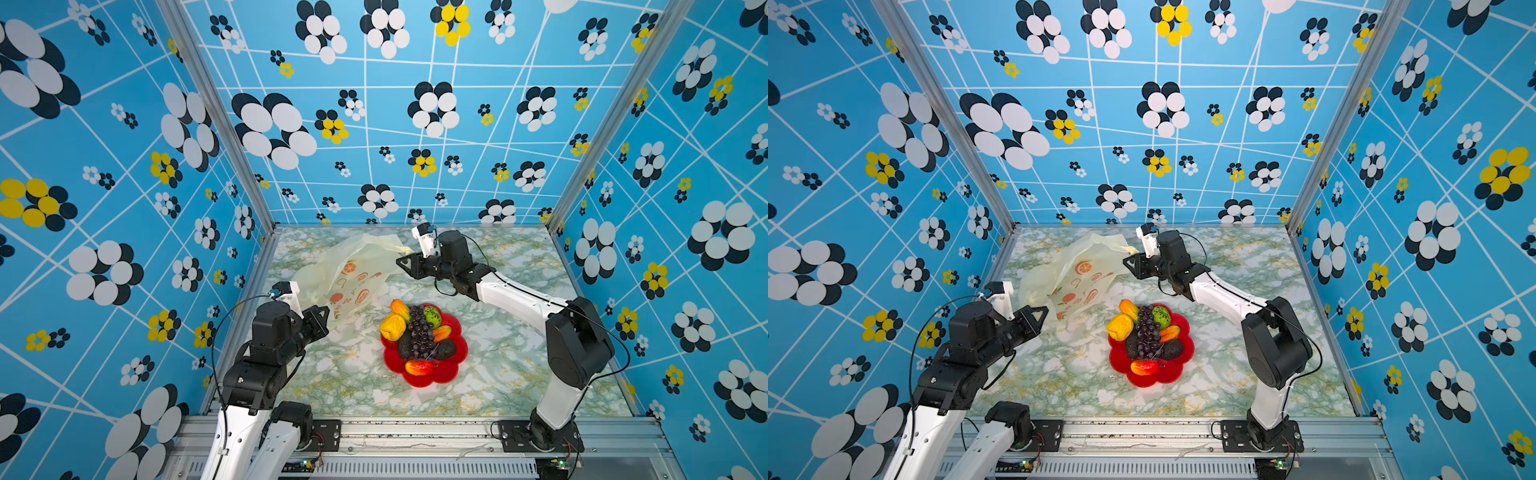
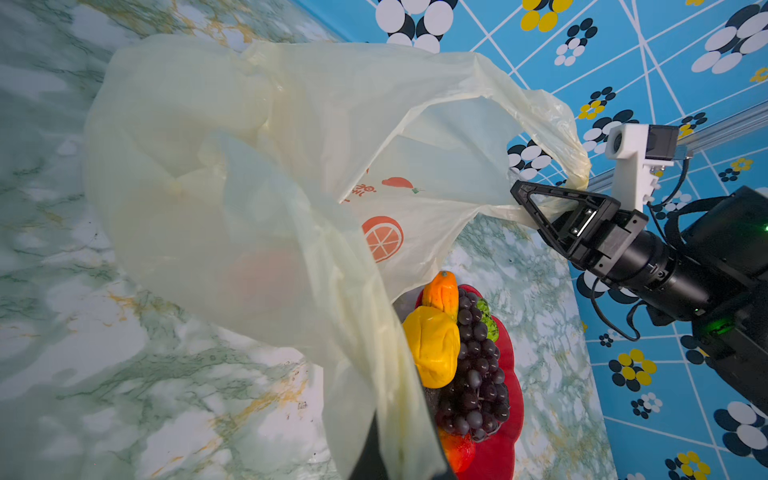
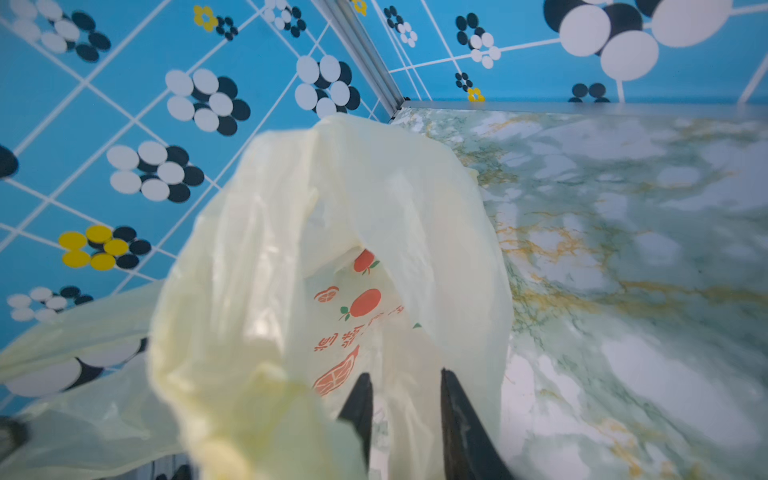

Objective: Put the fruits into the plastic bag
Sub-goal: 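Release the bag with the right gripper while the left gripper keeps holding it, then lower the right gripper onto the yellow pepper and close on it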

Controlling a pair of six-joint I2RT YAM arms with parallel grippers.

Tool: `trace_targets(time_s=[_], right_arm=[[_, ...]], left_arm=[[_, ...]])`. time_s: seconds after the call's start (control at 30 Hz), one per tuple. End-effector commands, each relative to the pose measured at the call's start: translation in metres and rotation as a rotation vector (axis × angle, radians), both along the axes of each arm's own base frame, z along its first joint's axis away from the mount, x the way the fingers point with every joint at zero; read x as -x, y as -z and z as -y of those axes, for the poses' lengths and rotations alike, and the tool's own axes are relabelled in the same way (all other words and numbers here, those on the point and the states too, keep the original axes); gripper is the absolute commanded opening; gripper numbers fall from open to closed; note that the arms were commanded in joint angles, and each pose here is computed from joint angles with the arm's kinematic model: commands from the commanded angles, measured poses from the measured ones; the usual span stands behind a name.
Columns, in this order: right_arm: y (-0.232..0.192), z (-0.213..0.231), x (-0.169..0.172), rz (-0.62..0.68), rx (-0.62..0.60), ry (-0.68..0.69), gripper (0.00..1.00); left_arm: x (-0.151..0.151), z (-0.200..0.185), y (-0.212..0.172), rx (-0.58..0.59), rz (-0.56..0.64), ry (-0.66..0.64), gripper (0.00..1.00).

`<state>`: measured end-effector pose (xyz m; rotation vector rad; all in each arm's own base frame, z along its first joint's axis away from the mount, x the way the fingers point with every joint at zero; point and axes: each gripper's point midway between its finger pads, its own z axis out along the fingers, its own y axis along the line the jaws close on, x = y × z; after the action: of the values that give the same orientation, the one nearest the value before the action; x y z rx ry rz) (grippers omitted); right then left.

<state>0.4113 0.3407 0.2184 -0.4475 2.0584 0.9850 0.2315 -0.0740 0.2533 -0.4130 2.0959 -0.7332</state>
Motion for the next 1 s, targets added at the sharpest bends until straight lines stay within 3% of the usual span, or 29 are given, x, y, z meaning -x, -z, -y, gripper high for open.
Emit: trace_targets(time_s=[0.0,0.1,0.33,0.4,0.5,0.7,0.97], right_arm=[[-0.030,0.024,0.008,0.013,-0.029,0.019,0.62],[-0.042,0.047,0.021,0.050,0.045,0.041,0.99],[-0.066,0.104,0.064,0.092,0.190,0.147,0.99],[-0.068,0.108,0.082,0.070,0.203,0.115,0.99],[-0.059,0.097,0.112,-0.022,0.226,0.005,0.99],[-0.020,0.043,0.167,-0.095,0.442,-0.252,0.96],[0.040,0.007,0.164,-0.177,0.688,-0.339,0.92]], left_arm=[[-0.005,0.006,-0.006,0.051,0.020,0.015,0.00],[-0.006,0.012,-0.006,0.089,0.021,0.029,0.00],[-0.007,0.015,-0.010,0.097,0.040,0.042,0.00],[-0.008,0.017,-0.011,0.103,0.044,0.047,0.00],[-0.010,0.018,-0.011,0.097,0.046,0.055,0.00],[-0.010,0.024,-0.013,0.086,0.041,0.091,0.00],[0.001,0.024,-0.004,0.088,0.025,0.098,0.00]])
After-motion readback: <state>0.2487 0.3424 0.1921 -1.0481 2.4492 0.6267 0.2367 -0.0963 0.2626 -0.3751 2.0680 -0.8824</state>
